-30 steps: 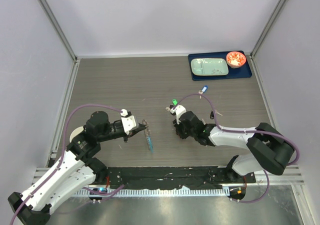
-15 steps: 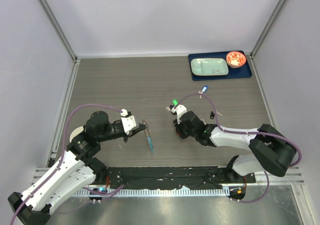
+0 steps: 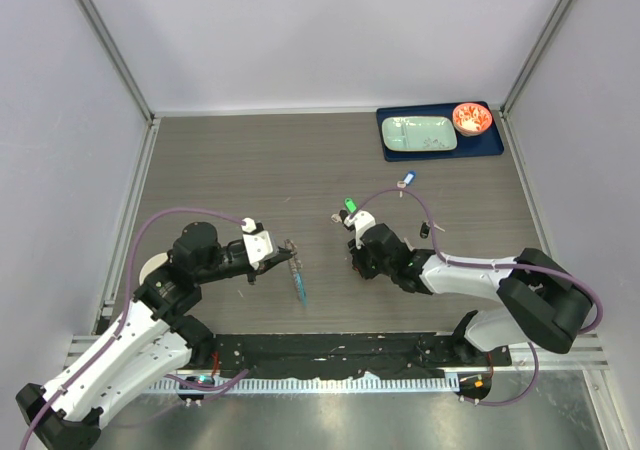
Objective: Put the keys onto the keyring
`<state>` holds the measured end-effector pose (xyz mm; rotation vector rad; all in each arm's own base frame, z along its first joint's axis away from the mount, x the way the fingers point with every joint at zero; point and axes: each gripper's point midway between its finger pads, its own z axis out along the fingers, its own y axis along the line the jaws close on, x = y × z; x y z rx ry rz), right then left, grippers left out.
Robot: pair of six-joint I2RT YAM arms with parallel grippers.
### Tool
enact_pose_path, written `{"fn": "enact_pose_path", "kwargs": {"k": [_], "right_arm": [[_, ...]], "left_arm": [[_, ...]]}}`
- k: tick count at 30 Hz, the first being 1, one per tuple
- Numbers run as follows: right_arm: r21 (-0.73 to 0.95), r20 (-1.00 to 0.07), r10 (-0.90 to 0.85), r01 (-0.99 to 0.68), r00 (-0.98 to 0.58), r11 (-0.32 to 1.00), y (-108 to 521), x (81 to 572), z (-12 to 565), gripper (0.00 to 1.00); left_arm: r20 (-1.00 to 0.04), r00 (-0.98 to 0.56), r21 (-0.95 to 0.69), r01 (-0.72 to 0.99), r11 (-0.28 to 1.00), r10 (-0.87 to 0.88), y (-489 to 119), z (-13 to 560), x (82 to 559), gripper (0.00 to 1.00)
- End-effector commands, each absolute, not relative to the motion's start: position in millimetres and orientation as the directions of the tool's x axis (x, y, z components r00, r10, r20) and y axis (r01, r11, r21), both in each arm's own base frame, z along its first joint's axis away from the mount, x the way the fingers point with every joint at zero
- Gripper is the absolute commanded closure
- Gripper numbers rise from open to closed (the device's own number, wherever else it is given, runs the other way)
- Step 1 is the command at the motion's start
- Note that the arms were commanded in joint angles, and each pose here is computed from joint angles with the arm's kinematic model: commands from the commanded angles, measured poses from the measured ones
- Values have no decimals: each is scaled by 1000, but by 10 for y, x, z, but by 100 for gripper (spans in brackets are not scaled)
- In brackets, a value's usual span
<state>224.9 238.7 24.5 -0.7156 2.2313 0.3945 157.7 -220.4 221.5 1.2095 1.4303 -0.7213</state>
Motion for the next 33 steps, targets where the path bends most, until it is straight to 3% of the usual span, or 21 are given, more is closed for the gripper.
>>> {"fn": "enact_pose_path", "kwargs": {"k": [1,12,22,33], "right_arm": [[75,-740,-353,-592,-572,802,2398,2234,230,80],[51,-782,-352,-615,-515,786,2451,2310,417,99],[-2,-888,-328,-711,-322,703,2574,2350,1109,99],[-72,-976,-214,-889,-30,452,2913,2047,1943,99]], "left_arm": [[-958,149,217,933,285,244,-2250,2387,1575,100],[-958,151,219,934,283,245,-2252,2380,1572,100],[-957,177,236,938,256,232,-2263,2430,1520,100],[-943,223,278,937,214,249,-2267,2421,1491,100]]}}
